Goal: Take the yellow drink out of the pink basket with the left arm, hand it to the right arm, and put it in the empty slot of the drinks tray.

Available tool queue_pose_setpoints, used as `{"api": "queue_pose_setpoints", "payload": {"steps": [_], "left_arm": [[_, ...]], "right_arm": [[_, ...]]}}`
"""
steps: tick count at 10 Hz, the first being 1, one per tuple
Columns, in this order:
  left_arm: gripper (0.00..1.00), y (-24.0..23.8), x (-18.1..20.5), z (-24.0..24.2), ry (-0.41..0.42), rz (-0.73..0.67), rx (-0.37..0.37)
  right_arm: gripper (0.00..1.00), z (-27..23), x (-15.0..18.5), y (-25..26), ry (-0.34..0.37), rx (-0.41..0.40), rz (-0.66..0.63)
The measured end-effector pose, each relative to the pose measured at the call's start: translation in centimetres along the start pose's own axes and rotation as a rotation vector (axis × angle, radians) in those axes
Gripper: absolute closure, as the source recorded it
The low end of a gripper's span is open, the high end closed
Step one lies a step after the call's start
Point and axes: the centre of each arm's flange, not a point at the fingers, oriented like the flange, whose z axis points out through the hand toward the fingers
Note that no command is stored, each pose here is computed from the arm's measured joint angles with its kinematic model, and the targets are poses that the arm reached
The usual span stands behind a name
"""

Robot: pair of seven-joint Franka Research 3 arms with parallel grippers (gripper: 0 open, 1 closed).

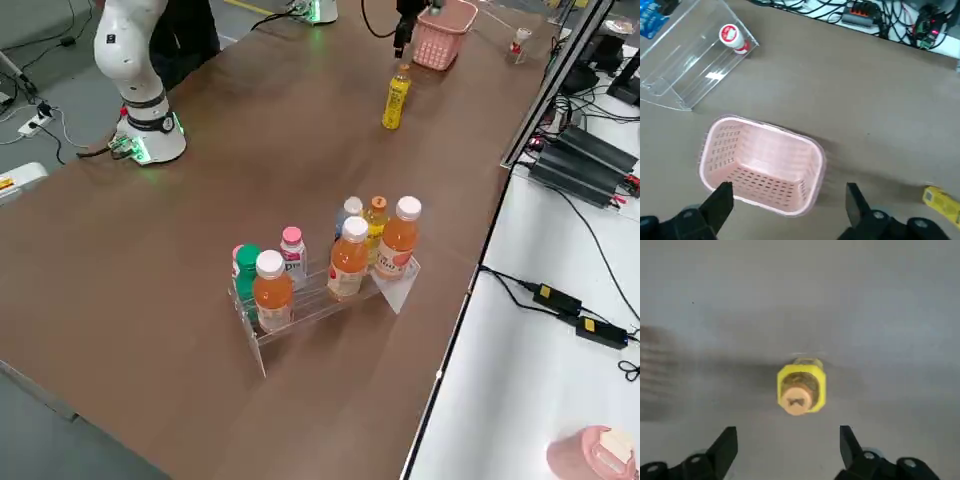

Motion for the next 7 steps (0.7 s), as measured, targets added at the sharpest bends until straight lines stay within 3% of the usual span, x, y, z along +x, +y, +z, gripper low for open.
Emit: {"api": "queue_pose_setpoints", "payload": {"steps": [3, 7], "left_arm": [[0.0, -4.1, 1.4, 0.1, -0.013, -0.013, 0.003], [0.0, -7.9, 2.6, 0.5, -0.033, 0.016, -0.015]], "right_arm": [[0.11, 2.5, -0.3, -0.6, 0.017, -0.056, -0.017], [0.15, 3.5, 0.3, -0.5, 0.036, -0.048, 0.03]]}}
